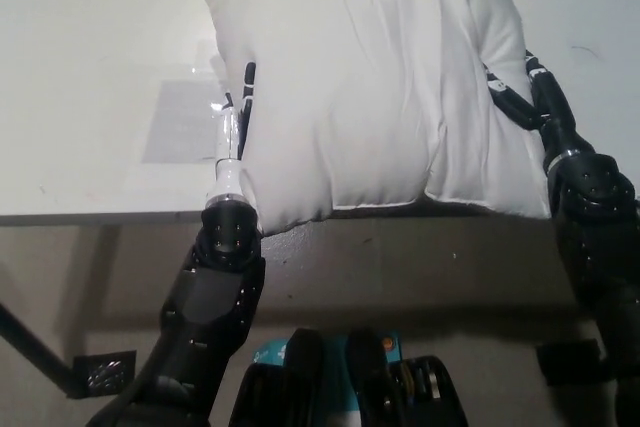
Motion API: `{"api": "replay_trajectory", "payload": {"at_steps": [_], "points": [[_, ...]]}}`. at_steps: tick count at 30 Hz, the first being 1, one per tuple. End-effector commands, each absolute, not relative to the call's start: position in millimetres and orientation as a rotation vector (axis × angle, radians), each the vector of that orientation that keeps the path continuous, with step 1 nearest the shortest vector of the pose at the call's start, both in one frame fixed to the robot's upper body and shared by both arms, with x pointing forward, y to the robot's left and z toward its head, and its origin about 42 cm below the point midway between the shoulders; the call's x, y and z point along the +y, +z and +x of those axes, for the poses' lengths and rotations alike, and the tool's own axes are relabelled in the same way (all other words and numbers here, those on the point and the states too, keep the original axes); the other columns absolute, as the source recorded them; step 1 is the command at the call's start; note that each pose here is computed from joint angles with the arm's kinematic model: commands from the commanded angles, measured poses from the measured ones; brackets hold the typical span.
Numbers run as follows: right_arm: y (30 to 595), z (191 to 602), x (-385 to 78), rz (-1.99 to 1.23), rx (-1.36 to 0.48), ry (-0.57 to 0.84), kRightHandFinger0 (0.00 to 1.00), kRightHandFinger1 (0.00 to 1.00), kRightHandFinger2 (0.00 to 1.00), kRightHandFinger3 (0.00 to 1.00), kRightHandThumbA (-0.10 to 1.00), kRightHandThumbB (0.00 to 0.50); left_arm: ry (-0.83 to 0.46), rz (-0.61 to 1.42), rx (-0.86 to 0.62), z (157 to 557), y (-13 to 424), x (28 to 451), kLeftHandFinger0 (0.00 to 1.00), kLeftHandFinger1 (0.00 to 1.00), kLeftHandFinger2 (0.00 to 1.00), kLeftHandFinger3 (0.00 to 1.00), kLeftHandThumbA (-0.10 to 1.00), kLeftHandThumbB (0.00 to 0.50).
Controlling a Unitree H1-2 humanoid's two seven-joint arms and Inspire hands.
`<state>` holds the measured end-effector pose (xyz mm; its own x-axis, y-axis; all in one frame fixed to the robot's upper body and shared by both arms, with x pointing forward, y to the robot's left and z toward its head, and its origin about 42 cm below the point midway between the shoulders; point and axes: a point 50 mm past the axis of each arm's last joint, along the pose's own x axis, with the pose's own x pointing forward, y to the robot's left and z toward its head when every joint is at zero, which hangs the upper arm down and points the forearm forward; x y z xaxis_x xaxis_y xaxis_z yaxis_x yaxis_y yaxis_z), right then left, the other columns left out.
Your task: The robot uses both hands to lift the pillow and then drops it on the table
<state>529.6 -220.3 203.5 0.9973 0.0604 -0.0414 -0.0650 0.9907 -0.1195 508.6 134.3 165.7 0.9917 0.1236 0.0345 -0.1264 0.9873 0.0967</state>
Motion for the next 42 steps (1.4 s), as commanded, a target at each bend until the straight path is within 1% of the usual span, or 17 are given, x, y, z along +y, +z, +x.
{"api": "replay_trajectory", "payload": {"at_steps": [1, 7, 8, 15, 17, 18, 20, 21, 23, 25, 26, 27, 29, 31, 32, 35, 42], "points": [[241, 530, -159, -0.037, -0.020, 0.297, 1.00, 1.00, 1.00, 1.00, 1.00, 0.411, 0.000, 0.082, -0.037, 509, 179, 92, 1.00, 1.00, 1.00, 1.00, 1.00, 0.157], [238, 526, -152, -0.011, -0.007, 0.310, 1.00, 1.00, 1.00, 1.00, 1.00, 0.431, 0.009, 0.059, -0.031, 507, 174, 90, 1.00, 1.00, 1.00, 1.00, 1.00, 0.140], [236, 524, -151, -0.004, -0.004, 0.309, 1.00, 1.00, 1.00, 1.00, 1.00, 0.420, 0.012, 0.061, -0.037, 507, 174, 90, 1.00, 1.00, 1.00, 1.00, 1.00, 0.159], [232, 519, -154, 0.021, -0.004, 0.294, 1.00, 1.00, 1.00, 1.00, 1.00, 0.409, 0.009, 0.053, -0.066, 507, 183, 87, 1.00, 1.00, 1.00, 1.00, 1.00, 0.168], [235, 519, -155, 0.028, -0.016, 0.282, 1.00, 1.00, 1.00, 1.00, 1.00, 0.428, 0.004, 0.034, -0.082, 507, 190, 86, 1.00, 1.00, 1.00, 1.00, 1.00, 0.177], [241, 519, -156, 0.029, -0.036, 0.275, 1.00, 1.00, 1.00, 1.00, 1.00, 0.437, -0.004, 0.024, -0.108, 510, 197, 86, 1.00, 1.00, 1.00, 1.00, 1.00, 0.162], [253, 521, -159, 0.023, -0.091, 0.263, 1.00, 1.00, 1.00, 1.00, 1.00, 0.441, -0.012, 0.004, -0.154, 512, 215, 83, 1.00, 1.00, 1.00, 1.00, 1.00, 0.167], [259, 520, -160, 0.027, -0.124, 0.256, 1.00, 1.00, 1.00, 1.00, 1.00, 0.418, -0.008, 0.008, -0.176, 513, 224, 81, 1.00, 1.00, 1.00, 1.00, 1.00, 0.178], [271, 520, -161, 0.026, -0.166, 0.249, 1.00, 1.00, 1.00, 1.00, 1.00, 0.396, -0.013, 0.007, -0.214, 514, 244, 78, 1.00, 1.00, 1.00, 1.00, 1.00, 0.156], [295, 519, -162, 0.008, -0.230, 0.226, 1.00, 1.00, 1.00, 1.00, 1.00, 0.394, -0.017, 0.000, -0.282, 515, 275, 72, 1.00, 1.00, 1.00, 1.00, 1.00, 0.166], [304, 518, -161, 0.020, -0.251, 0.222, 1.00, 1.00, 1.00, 1.00, 1.00, 0.413, -0.028, -0.001, -0.308, 516, 286, 71, 1.00, 1.00, 1.00, 1.00, 1.00, 0.163], [315, 517, -160, 0.030, -0.301, 0.225, 1.00, 1.00, 1.00, 1.00, 1.00, 0.392, -0.035, -0.010, -0.323, 516, 298, 68, 1.00, 1.00, 1.00, 1.00, 1.00, 0.171], [332, 515, -160, 0.026, -0.344, 0.218, 1.00, 1.00, 1.00, 1.00, 1.00, 0.408, -0.041, -0.026, -0.352, 516, 316, 65, 1.00, 1.00, 1.00, 1.00, 1.00, 0.174], [356, 512, -160, 0.031, -0.430, 0.210, 1.00, 1.00, 1.00, 1.00, 1.00, 0.398, -0.032, -0.029, -0.380, 514, 337, 61, 1.00, 1.00, 1.00, 1.00, 1.00, 0.186], [370, 509, -160, -0.012, -0.457, 0.204, 1.00, 1.00, 1.00, 1.00, 1.00, 0.435, -0.036, -0.031, -0.401, 514, 349, 60, 1.00, 1.00, 1.00, 1.00, 1.00, 0.191], [390, 504, -161, -0.051, -0.495, 0.194, 1.00, 1.00, 1.00, 1.00, 1.00, 0.472, -0.044, -0.042, -0.434, 513, 363, 59, 1.00, 1.00, 1.00, 1.00, 1.00, 0.178], [450, 479, -159, -0.119, -0.656, 0.184, 1.00, 1.00, 1.00, 1.00, 1.00, 0.468, -0.065, -0.089, -0.548, 500, 407, 56, 1.00, 1.00, 1.00, 1.00, 1.00, 0.198]]}}
